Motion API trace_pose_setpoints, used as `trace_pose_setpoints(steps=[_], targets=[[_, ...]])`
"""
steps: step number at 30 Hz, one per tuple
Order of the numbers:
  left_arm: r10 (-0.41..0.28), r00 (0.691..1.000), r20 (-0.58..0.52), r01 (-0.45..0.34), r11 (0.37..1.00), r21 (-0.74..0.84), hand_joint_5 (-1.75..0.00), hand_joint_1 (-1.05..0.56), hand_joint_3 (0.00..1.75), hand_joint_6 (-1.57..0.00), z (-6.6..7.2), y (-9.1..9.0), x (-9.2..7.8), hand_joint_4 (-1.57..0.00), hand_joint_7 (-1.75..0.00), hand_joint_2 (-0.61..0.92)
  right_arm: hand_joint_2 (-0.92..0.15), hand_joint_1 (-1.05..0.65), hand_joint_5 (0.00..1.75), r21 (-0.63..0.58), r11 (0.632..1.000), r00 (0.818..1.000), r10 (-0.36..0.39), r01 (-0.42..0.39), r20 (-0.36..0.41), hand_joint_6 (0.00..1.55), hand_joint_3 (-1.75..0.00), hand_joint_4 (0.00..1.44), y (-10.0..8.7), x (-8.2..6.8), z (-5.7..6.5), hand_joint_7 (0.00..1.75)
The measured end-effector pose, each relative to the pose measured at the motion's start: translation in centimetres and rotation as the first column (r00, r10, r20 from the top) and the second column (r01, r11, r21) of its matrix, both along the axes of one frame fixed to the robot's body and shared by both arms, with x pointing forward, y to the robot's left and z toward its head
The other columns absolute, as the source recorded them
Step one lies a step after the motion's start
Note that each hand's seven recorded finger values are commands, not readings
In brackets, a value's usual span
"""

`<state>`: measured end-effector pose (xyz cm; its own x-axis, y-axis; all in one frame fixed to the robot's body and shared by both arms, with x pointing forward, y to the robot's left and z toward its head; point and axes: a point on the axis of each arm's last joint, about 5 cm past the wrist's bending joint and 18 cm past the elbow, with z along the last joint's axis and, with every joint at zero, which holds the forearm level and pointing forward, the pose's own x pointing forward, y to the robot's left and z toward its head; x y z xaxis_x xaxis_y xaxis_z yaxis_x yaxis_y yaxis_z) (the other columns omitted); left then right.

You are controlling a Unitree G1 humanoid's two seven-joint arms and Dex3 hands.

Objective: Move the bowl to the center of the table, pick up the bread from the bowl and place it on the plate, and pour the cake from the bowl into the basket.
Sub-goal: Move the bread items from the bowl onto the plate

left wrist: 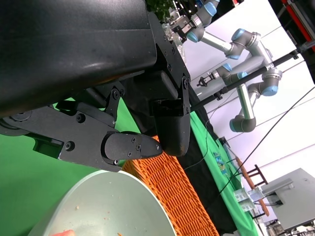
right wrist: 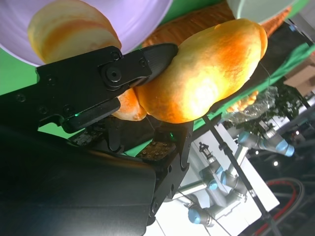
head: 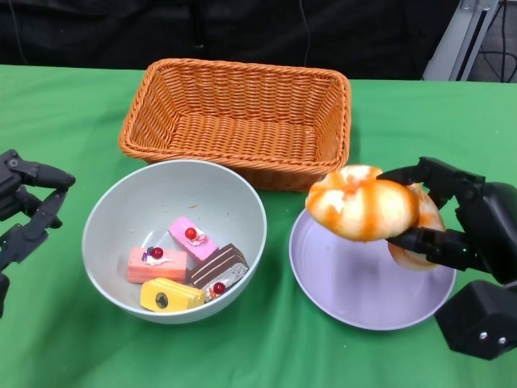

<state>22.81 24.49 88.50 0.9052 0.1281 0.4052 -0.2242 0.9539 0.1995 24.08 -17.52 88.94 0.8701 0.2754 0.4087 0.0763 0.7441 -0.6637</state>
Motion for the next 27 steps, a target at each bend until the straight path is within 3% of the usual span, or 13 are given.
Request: trace_pose_setpoints(steps=[27], targets=[[-0.004,1.0,-0.013,0.004,1.0,0.007,-1.53,-0.24,0.33,-0.83,-0.3,0.3,-0.2,-0.82,-1.07,0.92,-0.82,-0.14,1.25,-0.218,0.976,0.988,0.016,0.019,0.154,0.99,0.0,0.83,-0.9,1.1,-0.8,0.67]])
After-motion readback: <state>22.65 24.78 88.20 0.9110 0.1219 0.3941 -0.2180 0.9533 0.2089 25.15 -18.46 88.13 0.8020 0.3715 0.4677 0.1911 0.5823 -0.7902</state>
